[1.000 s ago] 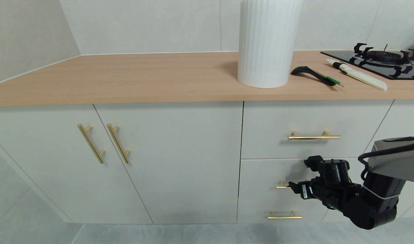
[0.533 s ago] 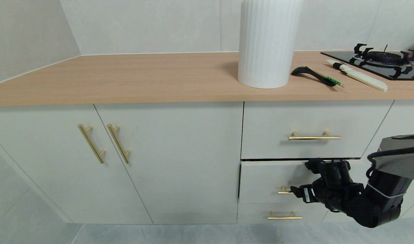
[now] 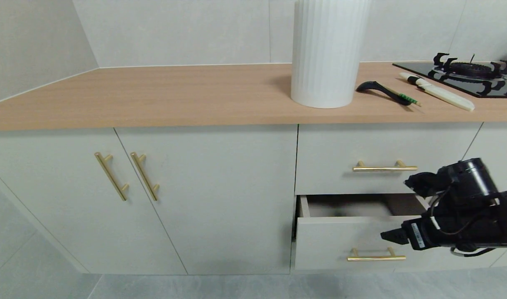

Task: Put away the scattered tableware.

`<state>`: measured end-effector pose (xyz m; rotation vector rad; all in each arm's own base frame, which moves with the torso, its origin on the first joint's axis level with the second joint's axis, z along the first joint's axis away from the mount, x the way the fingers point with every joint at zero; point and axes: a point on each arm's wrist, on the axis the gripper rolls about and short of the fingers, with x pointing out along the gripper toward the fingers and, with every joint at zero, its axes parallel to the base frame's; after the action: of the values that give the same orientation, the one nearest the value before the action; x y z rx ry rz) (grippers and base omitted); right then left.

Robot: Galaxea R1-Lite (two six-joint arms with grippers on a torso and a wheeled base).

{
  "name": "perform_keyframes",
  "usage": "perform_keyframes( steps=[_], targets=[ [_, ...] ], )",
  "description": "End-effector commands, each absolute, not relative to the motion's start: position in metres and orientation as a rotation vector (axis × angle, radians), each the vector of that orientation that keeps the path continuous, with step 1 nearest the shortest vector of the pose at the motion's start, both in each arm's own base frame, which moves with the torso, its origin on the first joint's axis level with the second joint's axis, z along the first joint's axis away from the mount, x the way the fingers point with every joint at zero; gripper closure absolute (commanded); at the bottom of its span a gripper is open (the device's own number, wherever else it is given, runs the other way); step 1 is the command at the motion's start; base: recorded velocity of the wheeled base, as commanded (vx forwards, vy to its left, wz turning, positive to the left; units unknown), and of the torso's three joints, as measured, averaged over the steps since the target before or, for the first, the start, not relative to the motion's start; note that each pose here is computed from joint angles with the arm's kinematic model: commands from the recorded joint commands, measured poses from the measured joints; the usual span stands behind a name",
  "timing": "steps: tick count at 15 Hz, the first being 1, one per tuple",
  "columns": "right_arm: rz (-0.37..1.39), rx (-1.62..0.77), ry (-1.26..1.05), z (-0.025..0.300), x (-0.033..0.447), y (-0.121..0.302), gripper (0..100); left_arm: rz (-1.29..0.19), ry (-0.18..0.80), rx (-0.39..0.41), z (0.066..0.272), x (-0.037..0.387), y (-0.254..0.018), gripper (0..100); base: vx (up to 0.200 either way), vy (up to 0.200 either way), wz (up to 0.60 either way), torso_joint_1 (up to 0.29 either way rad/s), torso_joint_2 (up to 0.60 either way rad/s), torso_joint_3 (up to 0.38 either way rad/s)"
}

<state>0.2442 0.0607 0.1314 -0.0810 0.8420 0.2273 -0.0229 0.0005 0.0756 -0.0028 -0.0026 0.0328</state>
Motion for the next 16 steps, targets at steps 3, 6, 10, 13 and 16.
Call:
perform_keyframes(
  steps=[3,6,10,13,16],
  targets=[
    [0.287,-0.065,0.675,0.175,0.227,0.067,0,0.032,-0.002,-0.003,0.076,-0.023,0.000,0,0.000,0.000,0.00,0.000,0.00,0.000],
    [0.152,-0.093,0.707,0.114,0.270,0.077,0,0.032,-0.002,-0.003,0.076,-0.023,0.000,0,0.000,0.000,0.00,0.000,0.00,0.000],
    [0.082,-0.102,0.649,0.083,0.292,0.084,0,0.034,-0.002,-0.003,0.076,-0.023,0.000,0,0.000,0.000,0.00,0.000,0.00,0.000],
    [0.065,-0.074,0.634,0.083,0.293,0.085,0,0.034,-0.002,-0.003,0.076,-0.023,0.000,0,0.000,0.000,0.00,0.000,0.00,0.000],
    [0.065,-0.076,0.643,0.083,0.293,0.085,0,0.034,-0.002,-0.003,0.076,-0.023,0.000,0,0.000,0.000,0.00,0.000,0.00,0.000]
  ],
)
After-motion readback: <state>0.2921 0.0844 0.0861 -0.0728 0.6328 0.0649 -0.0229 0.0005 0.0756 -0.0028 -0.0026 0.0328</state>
